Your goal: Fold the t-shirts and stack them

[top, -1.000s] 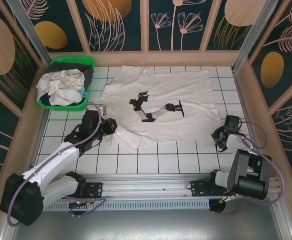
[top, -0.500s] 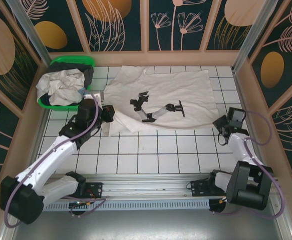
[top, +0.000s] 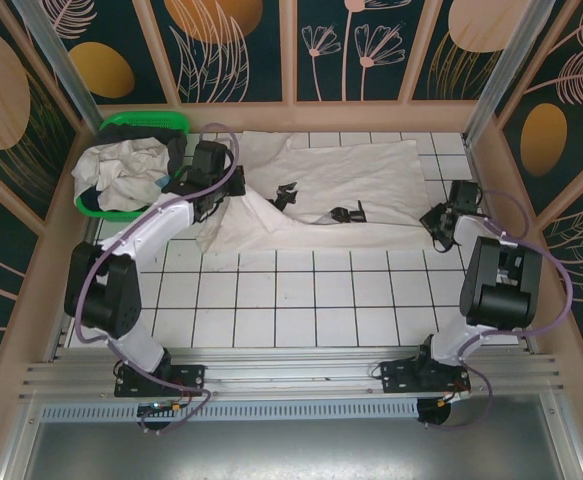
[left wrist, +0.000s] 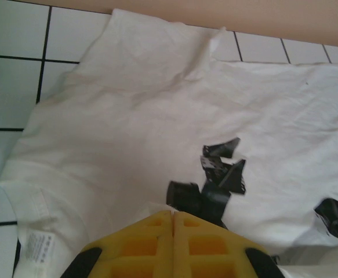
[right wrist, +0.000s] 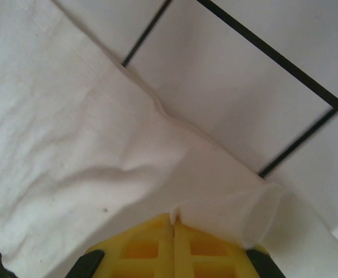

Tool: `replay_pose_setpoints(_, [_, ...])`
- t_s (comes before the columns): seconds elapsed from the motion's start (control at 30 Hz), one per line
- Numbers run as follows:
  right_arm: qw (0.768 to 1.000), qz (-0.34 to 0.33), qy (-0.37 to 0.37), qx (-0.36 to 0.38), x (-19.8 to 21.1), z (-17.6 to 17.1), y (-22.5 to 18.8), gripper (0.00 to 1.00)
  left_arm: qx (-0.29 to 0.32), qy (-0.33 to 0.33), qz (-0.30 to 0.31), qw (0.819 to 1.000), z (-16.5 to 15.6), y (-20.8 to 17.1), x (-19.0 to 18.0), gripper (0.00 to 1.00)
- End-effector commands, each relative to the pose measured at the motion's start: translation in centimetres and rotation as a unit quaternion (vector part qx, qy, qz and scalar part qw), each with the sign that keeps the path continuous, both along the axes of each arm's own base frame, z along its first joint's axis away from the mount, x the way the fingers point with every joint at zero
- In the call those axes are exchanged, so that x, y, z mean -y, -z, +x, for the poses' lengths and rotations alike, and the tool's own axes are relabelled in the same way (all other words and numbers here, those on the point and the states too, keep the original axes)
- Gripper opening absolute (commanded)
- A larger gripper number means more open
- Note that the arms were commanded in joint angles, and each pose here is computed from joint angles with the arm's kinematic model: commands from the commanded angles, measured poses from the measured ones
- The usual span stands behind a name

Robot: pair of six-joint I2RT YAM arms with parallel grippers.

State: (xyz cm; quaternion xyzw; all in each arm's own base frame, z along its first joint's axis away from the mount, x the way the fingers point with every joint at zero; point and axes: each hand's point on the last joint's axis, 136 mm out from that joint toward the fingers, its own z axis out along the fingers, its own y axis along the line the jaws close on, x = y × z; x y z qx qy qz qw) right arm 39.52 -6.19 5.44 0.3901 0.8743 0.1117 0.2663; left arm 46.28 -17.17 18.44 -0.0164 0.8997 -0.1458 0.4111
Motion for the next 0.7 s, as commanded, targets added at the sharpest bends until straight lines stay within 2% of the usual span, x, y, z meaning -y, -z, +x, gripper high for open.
replay_pose_setpoints(0.0, [1.0, -0.009, -0.023, 0.014, -0.1, 2.0, -0.9, 0.0, -0.007, 0.0, 0.02, 1.0, 1.6, 0.5, -0.6, 0.0])
replay_pose_setpoints(0.33, [0.998, -0.02, -0.063, 0.005, -1.5, 4.0, -1.3, 0.0, -0.033, -0.018, 0.04, 0.999, 2.2, 2.8, -2.1, 0.0])
replay_pose_setpoints(0.67, [0.997, -0.023, -0.067, -0.034, -1.1, 5.0, 1.7, 0.0, -0.052, -0.06, 0.082, 0.994, 2.5, 4.3, -5.6, 0.0])
